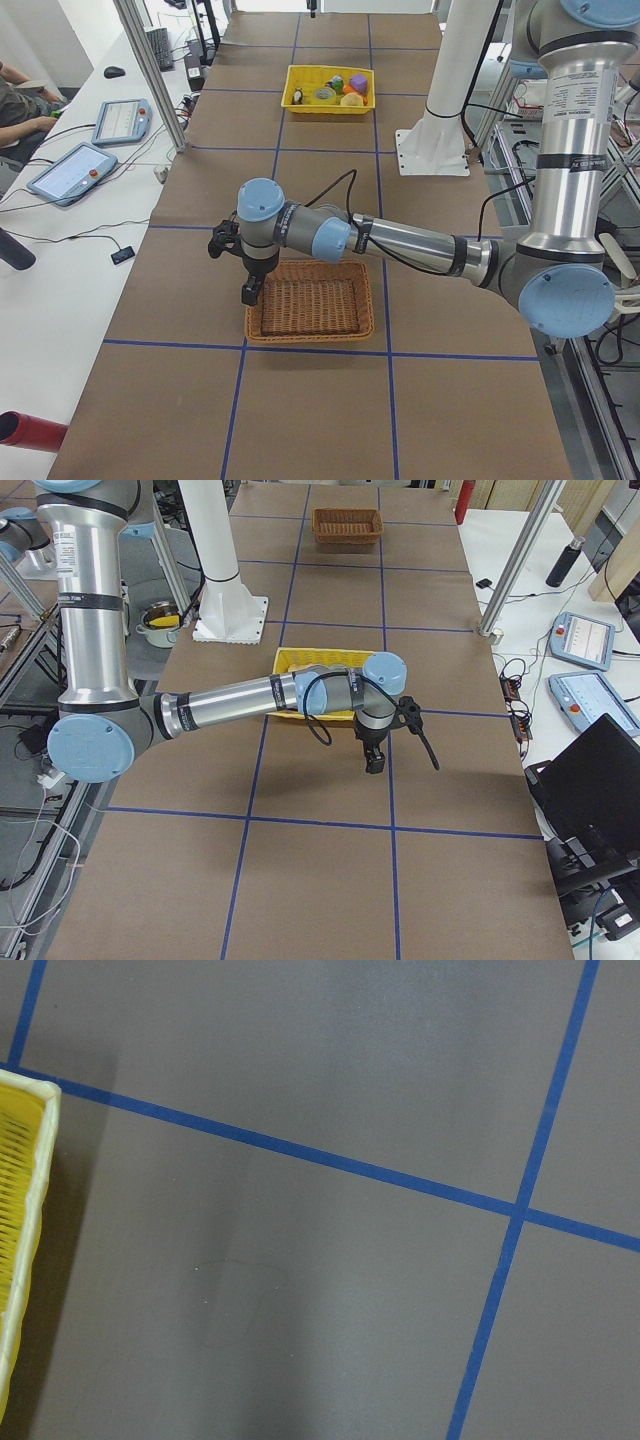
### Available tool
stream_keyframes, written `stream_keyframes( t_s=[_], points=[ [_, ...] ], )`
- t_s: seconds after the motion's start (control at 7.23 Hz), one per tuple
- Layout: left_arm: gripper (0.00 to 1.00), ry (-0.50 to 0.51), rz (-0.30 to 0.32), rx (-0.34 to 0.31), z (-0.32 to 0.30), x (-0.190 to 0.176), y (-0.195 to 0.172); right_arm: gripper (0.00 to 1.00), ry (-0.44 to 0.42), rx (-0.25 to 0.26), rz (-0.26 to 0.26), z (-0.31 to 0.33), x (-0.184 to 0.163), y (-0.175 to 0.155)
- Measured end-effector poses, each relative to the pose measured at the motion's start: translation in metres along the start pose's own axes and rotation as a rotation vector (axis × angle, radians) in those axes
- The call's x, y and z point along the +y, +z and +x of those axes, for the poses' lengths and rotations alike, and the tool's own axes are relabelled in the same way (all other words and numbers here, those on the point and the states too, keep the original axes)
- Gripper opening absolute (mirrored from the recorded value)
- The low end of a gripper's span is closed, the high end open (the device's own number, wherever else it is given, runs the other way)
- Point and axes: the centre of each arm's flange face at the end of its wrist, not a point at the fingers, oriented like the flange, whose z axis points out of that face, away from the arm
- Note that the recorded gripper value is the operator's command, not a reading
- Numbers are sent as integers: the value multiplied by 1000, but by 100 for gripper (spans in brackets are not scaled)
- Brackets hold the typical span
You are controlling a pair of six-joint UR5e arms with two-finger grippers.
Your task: Move tape to another basket
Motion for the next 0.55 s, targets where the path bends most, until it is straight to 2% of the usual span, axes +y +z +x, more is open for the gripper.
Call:
stream_keyframes(
  t_s=[0.55],
  points=[
    [98,29,-17,10,17,-2,11,100,-19,-1,15,-1,0,0]
  ],
)
